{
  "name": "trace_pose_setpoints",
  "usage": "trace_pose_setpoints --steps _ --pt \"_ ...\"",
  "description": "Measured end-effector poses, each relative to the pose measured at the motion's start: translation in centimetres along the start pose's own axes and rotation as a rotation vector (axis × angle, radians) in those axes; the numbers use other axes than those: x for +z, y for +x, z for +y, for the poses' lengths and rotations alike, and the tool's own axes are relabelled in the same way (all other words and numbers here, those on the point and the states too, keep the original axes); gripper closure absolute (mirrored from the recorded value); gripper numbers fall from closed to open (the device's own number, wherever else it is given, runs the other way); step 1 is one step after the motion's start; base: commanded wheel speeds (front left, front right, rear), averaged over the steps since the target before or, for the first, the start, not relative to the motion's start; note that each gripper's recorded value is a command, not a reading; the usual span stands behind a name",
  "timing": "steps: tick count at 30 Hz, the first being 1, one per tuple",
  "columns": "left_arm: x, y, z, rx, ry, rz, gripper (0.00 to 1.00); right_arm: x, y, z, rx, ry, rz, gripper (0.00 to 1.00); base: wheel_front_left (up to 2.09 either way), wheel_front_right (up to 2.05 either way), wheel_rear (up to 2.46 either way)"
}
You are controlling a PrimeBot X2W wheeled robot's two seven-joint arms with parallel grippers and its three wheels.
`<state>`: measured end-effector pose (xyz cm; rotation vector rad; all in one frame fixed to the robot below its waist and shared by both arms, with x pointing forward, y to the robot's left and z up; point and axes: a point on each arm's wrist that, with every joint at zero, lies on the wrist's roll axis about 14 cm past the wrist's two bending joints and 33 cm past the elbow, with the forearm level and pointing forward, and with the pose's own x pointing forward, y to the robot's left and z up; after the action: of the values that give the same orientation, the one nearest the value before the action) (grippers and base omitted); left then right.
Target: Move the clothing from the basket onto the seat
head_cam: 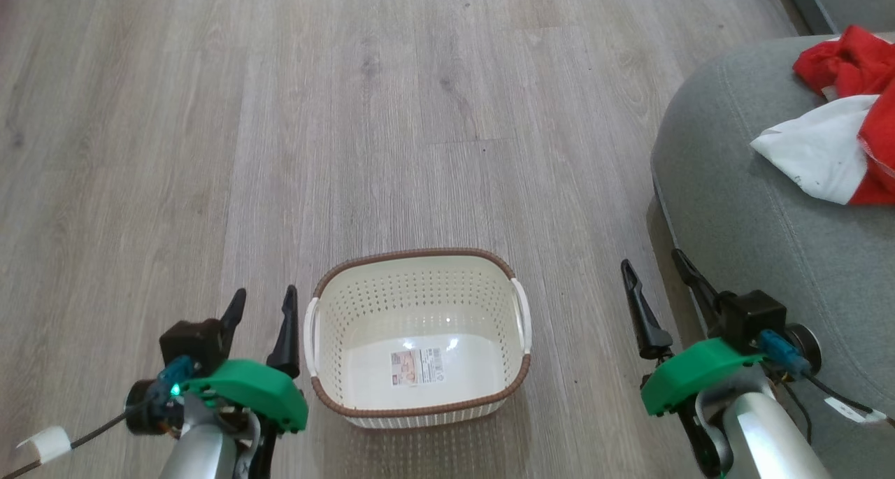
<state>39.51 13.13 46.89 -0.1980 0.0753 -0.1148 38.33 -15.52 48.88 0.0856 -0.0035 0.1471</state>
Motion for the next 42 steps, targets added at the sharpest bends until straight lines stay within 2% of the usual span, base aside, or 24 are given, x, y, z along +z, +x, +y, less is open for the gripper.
trace_pose_setpoints --steps 6,7,15,42 --pt "-0.3 -0.1 0.1 -0.004 0.008 0.006 0.0 -0.1 -0.1 -0.1 -0.004 0.0 0.002 0.0 0.0 0.0 0.0" --pt "-0.2 -0.1 0.1 -0.009 0.007 0.005 1.0 -0.1 -0.1 -0.2 -0.005 0.001 0.004 1.0 0.0 0.0 0.0" --pt "-5.7 -3.2 1.3 0.037 -0.019 0.177 1.0 -5.5 -3.1 -0.6 -0.039 0.049 0.173 1.0 0.0 0.0 0.0" --pt "-4.6 -2.9 2.6 0.123 -0.326 0.161 1.0 -4.5 -2.6 -2.4 -0.152 0.365 0.141 1.0 0.0 0.0 0.0"
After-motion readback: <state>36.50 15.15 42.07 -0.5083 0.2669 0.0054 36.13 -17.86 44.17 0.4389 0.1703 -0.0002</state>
